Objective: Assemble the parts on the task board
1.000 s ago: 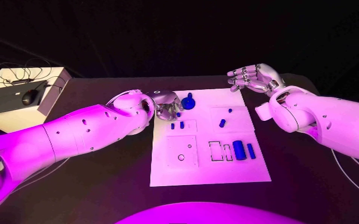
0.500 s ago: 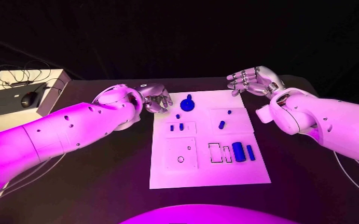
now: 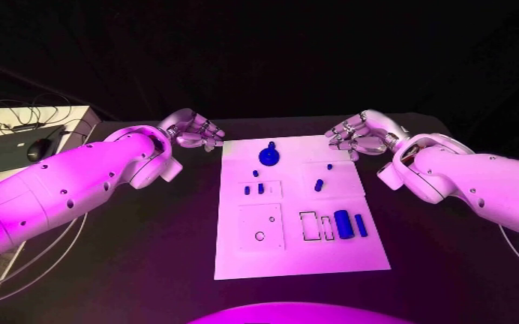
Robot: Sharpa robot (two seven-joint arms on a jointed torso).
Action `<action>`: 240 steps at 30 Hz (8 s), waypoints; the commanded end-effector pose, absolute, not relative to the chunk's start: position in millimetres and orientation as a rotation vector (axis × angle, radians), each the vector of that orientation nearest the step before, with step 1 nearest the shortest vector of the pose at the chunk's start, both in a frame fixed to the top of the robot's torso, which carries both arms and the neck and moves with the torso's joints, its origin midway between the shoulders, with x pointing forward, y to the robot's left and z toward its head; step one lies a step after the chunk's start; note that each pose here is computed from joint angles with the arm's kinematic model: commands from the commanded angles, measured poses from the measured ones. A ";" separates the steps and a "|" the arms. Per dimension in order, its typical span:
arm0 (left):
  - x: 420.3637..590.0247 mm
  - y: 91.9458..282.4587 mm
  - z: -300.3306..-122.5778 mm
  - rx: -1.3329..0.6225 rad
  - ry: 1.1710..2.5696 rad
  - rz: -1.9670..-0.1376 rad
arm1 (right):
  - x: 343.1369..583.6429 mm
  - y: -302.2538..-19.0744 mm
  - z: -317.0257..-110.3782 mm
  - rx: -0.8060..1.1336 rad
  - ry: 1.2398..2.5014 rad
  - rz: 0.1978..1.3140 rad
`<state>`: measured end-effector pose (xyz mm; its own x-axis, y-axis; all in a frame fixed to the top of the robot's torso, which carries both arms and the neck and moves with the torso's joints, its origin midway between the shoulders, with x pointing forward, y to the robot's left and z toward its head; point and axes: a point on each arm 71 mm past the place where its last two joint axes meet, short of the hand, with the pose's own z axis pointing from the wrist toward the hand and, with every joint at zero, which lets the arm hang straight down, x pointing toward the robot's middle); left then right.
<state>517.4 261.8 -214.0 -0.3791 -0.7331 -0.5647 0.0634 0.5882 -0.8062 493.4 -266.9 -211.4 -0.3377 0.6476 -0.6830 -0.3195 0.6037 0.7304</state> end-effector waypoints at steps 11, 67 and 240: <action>489.0 266.4 -229.3 -1.061 1.510 -1.401 | 478.6 -260.7 -221.6 -0.192 1.699 0.609; 469.7 252.5 -239.1 -1.071 1.525 -1.462 | 478.3 -221.6 -250.3 -0.369 1.733 0.366; 473.1 244.7 -242.2 -1.123 1.517 -1.463 | 376.6 -100.1 -281.4 -0.495 1.758 0.795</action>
<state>473.7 246.4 -242.7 -0.3364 -0.9400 0.0568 -0.0988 -0.0248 -0.9948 378.8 -100.7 -277.5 -0.3048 0.0952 -0.9476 -0.6656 0.6904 0.2834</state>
